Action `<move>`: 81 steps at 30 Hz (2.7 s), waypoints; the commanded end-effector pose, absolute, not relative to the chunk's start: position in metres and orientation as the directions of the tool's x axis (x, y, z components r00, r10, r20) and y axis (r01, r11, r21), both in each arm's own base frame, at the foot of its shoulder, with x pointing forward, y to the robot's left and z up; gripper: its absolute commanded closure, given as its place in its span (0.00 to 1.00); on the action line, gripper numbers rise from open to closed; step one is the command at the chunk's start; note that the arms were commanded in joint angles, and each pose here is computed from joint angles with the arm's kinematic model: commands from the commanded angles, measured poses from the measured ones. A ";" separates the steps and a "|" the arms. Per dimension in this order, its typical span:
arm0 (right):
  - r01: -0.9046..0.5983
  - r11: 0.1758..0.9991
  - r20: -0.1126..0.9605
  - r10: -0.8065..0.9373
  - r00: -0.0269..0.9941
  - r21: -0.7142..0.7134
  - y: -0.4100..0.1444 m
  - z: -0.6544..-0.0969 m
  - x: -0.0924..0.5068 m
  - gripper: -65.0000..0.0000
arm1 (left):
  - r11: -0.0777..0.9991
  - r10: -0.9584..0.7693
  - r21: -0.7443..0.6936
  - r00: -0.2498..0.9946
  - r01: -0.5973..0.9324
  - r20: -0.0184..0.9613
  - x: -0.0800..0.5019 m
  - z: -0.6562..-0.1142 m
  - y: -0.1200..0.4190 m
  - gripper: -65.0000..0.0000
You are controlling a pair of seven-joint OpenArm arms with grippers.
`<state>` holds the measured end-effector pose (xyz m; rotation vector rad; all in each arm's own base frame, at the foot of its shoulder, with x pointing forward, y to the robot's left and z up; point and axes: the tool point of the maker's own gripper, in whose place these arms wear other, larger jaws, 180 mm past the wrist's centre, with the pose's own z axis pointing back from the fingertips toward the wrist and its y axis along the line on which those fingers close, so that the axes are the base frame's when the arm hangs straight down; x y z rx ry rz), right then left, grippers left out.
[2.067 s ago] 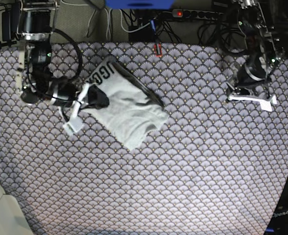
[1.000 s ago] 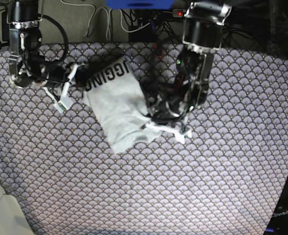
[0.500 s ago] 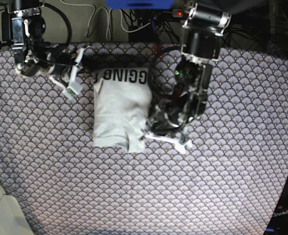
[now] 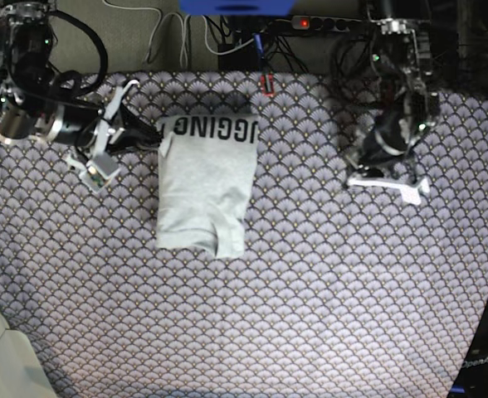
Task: Fold the T-shirt properly
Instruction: 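Push the bundle edges with both grippers to square it, then tuck the loose flap under the bundle with the right gripper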
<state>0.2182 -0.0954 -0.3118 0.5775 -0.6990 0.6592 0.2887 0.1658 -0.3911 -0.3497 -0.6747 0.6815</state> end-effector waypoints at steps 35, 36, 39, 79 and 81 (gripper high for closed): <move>-0.523 0.666 0.526 0.225 0.820 0.532 -0.079 -0.435 0.243 1.00 | 0.713 0.695 -0.391 0.512 -0.582 0.505 0.217 -0.387 0.234 1.00; -0.518 0.674 0.528 0.219 0.821 0.527 -0.083 -0.434 0.245 1.00 | 0.713 0.695 -0.390 0.513 -0.582 0.504 0.216 -0.387 0.234 1.00; -0.495 0.692 0.530 0.190 0.827 0.525 -0.091 -0.433 0.248 1.00 | 0.732 0.674 -0.373 0.526 -0.570 0.519 0.218 -0.384 0.241 1.00; -0.699 0.519 0.640 0.330 0.694 0.492 0.006 -0.393 0.315 1.00 | 0.749 0.650 -0.289 0.577 -0.596 0.495 0.183 -0.398 0.253 1.00; -0.707 0.506 0.624 0.359 0.694 0.495 0.013 -0.400 0.313 1.00 | 0.755 0.642 -0.280 0.582 -0.593 0.499 0.182 -0.398 0.256 1.00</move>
